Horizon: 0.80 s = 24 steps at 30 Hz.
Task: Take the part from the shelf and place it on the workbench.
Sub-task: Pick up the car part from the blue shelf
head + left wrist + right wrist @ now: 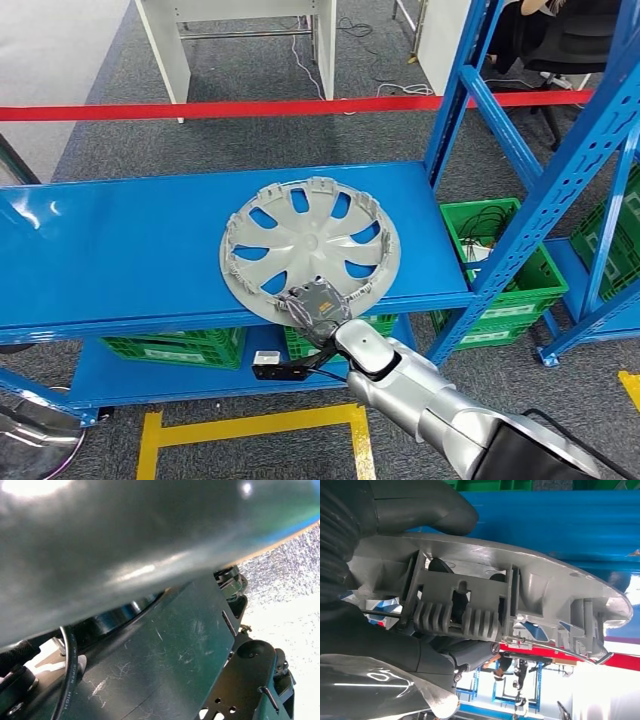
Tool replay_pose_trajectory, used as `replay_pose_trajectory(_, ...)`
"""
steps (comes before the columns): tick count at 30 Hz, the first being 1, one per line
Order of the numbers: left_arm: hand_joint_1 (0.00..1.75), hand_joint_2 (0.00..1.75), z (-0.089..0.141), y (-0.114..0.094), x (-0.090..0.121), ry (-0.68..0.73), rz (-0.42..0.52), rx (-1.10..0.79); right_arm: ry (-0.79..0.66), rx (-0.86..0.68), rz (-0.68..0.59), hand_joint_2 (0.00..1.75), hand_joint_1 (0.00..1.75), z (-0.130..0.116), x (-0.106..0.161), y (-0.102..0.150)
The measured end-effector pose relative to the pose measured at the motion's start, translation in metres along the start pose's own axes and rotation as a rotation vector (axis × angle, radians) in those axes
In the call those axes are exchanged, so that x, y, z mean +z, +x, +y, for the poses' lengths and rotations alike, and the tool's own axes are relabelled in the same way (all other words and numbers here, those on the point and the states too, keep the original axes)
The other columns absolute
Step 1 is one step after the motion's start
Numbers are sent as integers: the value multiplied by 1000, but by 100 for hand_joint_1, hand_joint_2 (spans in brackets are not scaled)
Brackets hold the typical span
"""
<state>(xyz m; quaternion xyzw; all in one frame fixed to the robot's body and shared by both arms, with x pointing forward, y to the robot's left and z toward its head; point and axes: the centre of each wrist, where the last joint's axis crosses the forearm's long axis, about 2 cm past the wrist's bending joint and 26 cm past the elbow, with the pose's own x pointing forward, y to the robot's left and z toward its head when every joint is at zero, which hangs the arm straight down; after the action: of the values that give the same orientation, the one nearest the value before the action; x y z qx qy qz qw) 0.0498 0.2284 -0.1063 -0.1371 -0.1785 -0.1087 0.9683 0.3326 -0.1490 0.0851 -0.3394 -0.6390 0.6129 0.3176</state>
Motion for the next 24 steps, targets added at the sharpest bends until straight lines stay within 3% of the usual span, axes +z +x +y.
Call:
replay_pose_trajectory(7, 0, 0, -1, 0, 0, 9, 0, -2, -19, 26, -1, 175, 175, 2, 1, 0)
replay_pose_trajectory(12, 0, 0, -4, 1, -1, 44, -2, 0, -178, 60, -33, 175, 175, -1, 6, 9)
replay_pose_trajectory(16, 0, 175, -5, 2, -1, 71, -5, 7, -288, 88, -83, 175, 175, -8, 13, 21)
replay_pose_trajectory(24, 0, 175, -6, 3, -2, 99, -26, -10, -431, 121, -157, 175, 175, -25, 29, 38)
